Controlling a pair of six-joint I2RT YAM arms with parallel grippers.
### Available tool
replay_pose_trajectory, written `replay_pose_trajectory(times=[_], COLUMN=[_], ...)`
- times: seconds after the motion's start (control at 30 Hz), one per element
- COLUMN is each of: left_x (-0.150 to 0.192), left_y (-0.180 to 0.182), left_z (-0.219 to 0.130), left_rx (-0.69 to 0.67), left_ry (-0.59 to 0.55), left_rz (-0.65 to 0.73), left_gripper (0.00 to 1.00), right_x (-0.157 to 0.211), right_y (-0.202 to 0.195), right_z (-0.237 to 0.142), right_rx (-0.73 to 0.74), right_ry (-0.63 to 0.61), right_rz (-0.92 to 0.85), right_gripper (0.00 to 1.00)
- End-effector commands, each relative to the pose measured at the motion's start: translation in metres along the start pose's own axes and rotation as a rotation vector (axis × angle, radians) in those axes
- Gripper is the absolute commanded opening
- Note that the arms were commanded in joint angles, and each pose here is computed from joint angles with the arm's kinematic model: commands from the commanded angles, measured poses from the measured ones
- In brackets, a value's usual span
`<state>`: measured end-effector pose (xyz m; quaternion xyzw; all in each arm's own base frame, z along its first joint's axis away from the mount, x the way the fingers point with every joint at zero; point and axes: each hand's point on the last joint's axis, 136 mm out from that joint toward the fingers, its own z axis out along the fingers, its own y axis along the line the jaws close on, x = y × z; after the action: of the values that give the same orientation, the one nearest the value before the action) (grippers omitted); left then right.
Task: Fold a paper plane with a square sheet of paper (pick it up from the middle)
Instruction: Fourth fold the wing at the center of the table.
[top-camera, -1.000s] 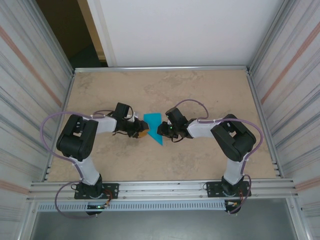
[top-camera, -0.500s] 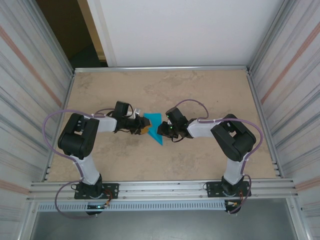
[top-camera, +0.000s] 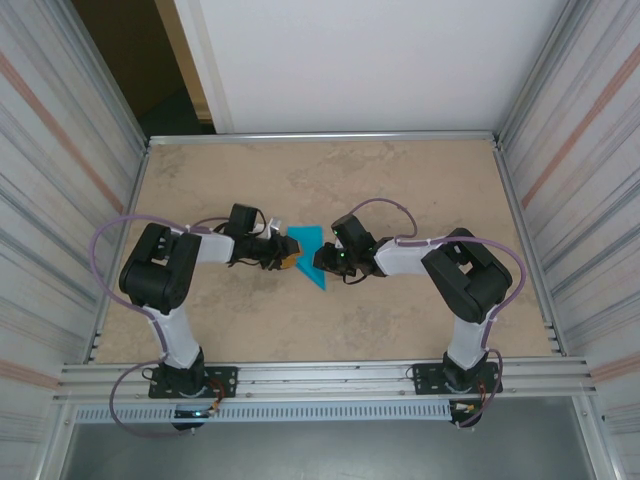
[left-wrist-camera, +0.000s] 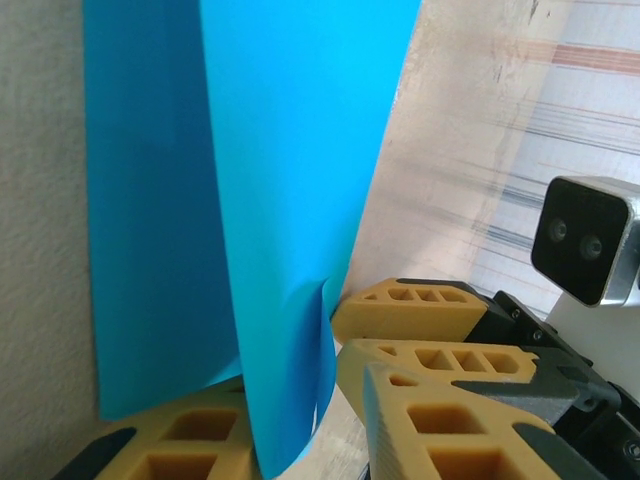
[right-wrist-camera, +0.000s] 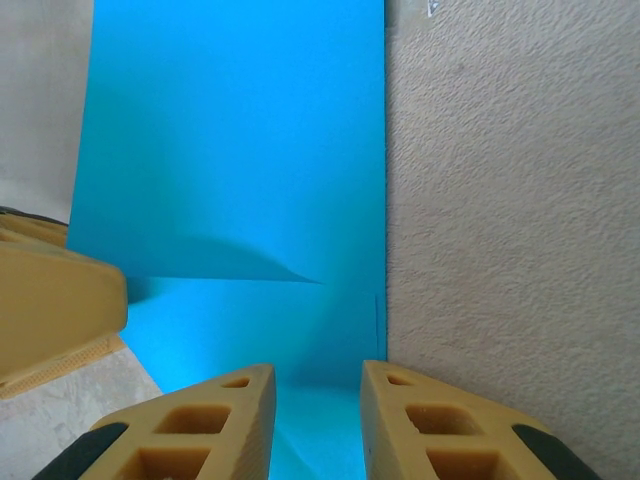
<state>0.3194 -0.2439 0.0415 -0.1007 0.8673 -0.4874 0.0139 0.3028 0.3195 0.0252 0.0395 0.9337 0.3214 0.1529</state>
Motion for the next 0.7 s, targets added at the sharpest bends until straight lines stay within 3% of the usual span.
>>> replay_pose_trajectory(times=[0.0, 0.17, 0.37, 0.53, 0.67], left_x=[0.0, 0.0, -0.004, -0.009, -0.014], left_y=[-0.004, -0.004, -0.005, -0.008, -0.011], left_z=[0.0, 0.001, -0.002, -0.004, -0.005], left_rx=[0.018, 0.013, -0.009, -0.035, -0.077], left_ry=[0.028, 0.04, 0.013, -0.026, -0.081], left_rz=[0.057, 0.082, 0.085, 0.057, 0.021], left_gripper=[0.27, 0.18, 0.1, 0.09, 0.09], right_x=[0.0, -0.007, -0.016, -0.016, -0.005], right_y=[-0.009, -0.003, -0.009, -0.02, 0.003], right_z=[-0.006, -0.019, -0.044, -0.059, -0.053], right_rx=[0.029, 0.013, 0.071, 0.267, 0.346], right_ry=[-0.002, -0.038, -0.121, -0.188, -0.206], right_rz=[0.028, 0.008, -0.065, -0.29, -0.536], right_gripper=[0.28, 0.29, 0.38, 0.42, 0.42])
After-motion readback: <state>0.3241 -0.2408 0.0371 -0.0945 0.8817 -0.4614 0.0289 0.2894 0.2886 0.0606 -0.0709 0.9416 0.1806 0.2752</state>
